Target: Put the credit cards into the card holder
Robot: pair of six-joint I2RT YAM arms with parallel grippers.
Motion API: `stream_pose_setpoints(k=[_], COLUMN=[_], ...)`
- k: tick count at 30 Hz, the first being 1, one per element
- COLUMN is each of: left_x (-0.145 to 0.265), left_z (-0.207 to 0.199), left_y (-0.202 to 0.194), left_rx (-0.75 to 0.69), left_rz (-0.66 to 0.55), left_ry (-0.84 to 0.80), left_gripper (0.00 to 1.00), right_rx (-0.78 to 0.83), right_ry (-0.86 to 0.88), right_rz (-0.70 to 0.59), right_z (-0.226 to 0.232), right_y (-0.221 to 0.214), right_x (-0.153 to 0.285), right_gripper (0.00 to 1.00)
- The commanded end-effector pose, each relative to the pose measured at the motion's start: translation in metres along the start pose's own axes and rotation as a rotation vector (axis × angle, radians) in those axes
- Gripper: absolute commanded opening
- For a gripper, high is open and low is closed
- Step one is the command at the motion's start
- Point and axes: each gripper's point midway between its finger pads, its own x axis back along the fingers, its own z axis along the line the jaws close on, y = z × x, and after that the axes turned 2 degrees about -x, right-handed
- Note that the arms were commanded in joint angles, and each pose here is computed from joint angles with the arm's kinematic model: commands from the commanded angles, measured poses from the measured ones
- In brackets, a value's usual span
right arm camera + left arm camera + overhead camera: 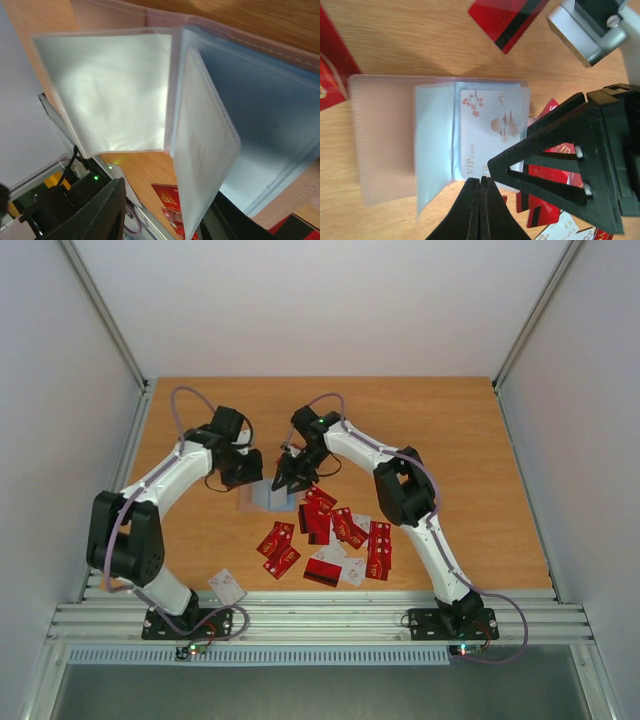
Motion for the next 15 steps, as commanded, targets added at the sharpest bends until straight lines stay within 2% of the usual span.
stream_pose_setpoints(k=[1, 15], left_x=[0.025, 0.060], left_z=[0.012, 0.035], left_y=[-0.005, -0.041], left_rx=[0.038, 0.061], left_rz=[-0.028, -0.050], left_ry=[0.020, 0.068], left_gripper=[0.01, 0.01], right_rx=[0.031, 0.026], right_ry=[0.037, 0.062], right_rz=[-0.020, 0.003], right_z=[0.026, 0.046], right_y=[0.002, 0.012], right_x=[0.003, -0.025], right_gripper=[0.39, 0.40])
